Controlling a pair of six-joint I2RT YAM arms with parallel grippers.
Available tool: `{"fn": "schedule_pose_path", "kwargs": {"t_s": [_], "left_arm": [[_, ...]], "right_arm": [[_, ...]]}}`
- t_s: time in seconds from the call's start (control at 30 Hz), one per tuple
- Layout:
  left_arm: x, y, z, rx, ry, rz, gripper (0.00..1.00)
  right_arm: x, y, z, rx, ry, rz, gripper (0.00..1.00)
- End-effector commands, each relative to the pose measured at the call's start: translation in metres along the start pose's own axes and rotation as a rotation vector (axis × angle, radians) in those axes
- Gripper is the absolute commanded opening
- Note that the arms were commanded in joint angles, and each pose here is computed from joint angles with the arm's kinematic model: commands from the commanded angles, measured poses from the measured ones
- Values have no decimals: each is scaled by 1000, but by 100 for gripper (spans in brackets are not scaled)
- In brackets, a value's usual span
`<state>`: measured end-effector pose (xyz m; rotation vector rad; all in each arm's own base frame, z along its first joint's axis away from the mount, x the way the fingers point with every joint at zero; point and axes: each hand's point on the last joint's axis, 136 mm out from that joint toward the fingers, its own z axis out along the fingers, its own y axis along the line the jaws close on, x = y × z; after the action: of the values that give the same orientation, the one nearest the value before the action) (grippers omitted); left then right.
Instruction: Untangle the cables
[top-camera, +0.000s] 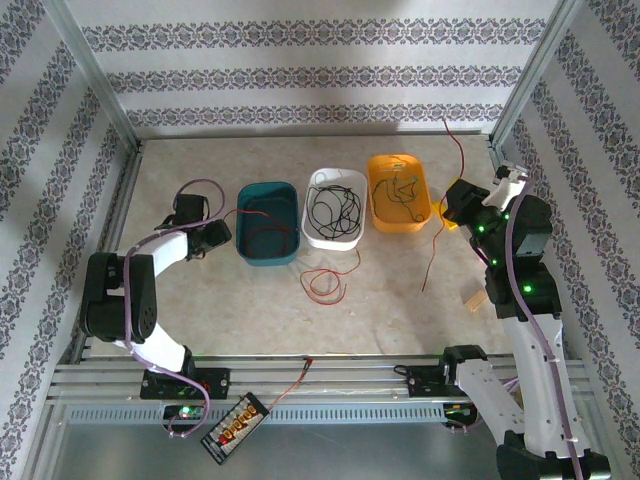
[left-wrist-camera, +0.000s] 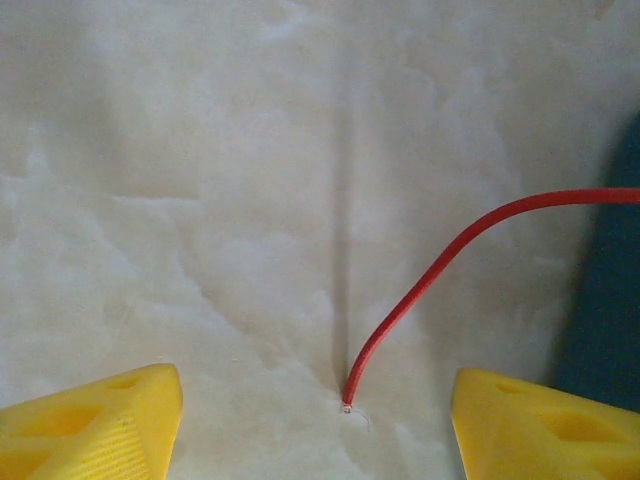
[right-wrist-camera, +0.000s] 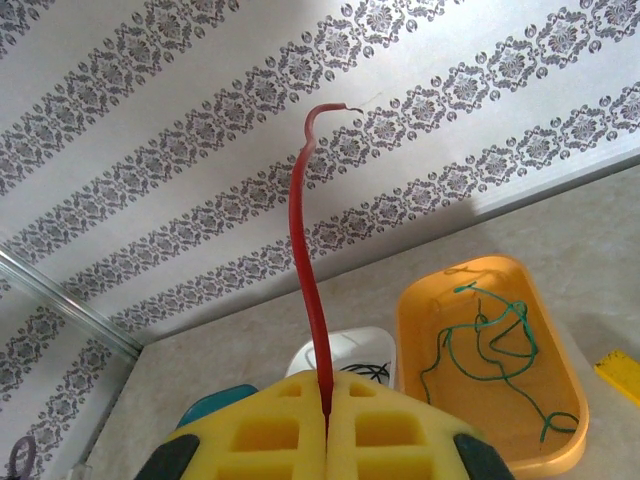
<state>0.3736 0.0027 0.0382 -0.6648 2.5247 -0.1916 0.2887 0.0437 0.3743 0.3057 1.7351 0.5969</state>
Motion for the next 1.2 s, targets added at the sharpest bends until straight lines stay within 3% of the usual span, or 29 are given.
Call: {"fn": "schedule_pose_path", "kwargs": {"t_s": [0.0, 0.13, 0.33, 0.63, 0.9, 1.17], "left_arm": [[-11, -5, 4, -17, -27, 40, 71], [-12, -15, 13, -22, -14, 73, 70], [-16, -24, 22, -132, -15, 149, 66], [-11, -18, 30, -262, 4, 187, 54], [-7, -14, 35, -312, 45, 197, 35], [-7, -18, 31, -307, 43, 217, 10]], "right_arm": [[-8, 10, -3, -36, -26, -15, 0], [-8, 10, -3, -37, -26, -16, 0], [-9, 13, -5, -42, -31, -21, 0], [-9, 13, -7, -45, -35, -22, 0], [-16, 18, -11, -55, -53, -21, 0], [-19, 18, -14, -51, -65, -20, 0]]}}
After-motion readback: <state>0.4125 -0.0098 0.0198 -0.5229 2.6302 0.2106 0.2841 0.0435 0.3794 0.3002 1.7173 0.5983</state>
